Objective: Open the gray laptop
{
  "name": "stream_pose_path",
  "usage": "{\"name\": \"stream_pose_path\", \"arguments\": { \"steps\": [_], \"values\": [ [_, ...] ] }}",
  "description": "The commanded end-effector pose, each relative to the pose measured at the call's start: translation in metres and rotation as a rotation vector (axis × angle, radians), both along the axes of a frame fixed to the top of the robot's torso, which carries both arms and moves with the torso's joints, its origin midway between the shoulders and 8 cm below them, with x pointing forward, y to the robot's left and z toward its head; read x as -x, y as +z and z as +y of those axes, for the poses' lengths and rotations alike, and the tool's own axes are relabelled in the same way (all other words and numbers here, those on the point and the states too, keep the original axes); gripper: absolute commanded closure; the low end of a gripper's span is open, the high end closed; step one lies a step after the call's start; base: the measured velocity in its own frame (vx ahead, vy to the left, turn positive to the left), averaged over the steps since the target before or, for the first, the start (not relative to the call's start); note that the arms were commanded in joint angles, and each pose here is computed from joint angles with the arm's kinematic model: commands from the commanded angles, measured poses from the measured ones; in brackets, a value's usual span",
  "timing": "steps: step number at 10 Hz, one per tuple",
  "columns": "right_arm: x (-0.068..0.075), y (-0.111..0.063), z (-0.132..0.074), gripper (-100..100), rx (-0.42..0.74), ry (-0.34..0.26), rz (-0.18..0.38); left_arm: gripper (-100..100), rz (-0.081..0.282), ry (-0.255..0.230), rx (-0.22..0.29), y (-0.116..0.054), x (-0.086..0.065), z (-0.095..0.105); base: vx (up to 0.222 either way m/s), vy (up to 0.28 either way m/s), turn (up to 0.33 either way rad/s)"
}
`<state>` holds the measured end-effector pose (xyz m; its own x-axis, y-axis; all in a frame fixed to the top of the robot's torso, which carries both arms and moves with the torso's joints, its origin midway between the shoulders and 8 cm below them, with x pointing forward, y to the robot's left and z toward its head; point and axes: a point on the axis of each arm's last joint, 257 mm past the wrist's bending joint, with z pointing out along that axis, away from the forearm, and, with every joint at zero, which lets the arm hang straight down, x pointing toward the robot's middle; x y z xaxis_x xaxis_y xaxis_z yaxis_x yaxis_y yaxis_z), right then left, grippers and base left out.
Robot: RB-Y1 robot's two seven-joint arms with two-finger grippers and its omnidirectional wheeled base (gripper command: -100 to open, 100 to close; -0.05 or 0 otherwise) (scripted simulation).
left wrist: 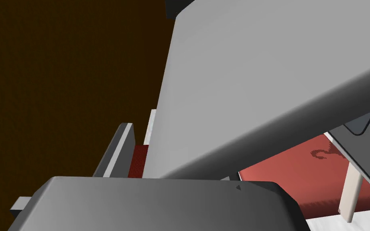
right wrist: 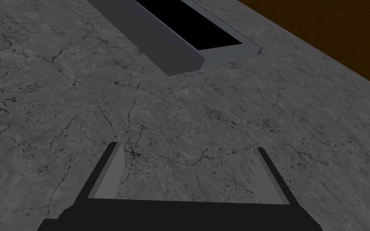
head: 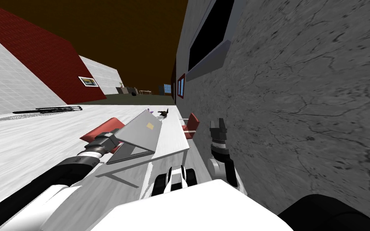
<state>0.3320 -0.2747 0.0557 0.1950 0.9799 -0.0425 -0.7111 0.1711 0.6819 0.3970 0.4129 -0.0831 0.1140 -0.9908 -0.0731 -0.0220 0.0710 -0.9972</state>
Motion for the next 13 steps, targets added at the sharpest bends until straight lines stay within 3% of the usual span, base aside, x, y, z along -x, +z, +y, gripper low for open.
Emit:
{"name": "stream_pose_path", "arguments": {
  "steps": [1, 6, 7, 13],
  "values": [
    [0.0, 0.0, 0.0, 0, 0.0, 0.0, 0.0, 100, -0.016, 0.006, 0.107, -0.017, -0.008, 0.002, -0.052, 0.098, -0.025],
    [0.0, 0.0, 0.0, 0, 0.0, 0.0, 0.0, 100, -0.044, 0.018, 0.316, -0.056, -0.022, -0.003, -0.053, 0.112, -0.025],
    [0.0, 0.0, 0.0, 0, 0.0, 0.0, 0.0, -100, -0.033, 0.012, 0.291, -0.042, -0.015, -0.004, 0.015, 0.055, 0.047],
    [0.0, 0.0, 0.0, 0, 0.0, 0.0, 0.0, -100, -0.031, -0.01, 0.292, -0.015, -0.002, -0.013, 0.048, -0.009, 0.045]
  ]
}}
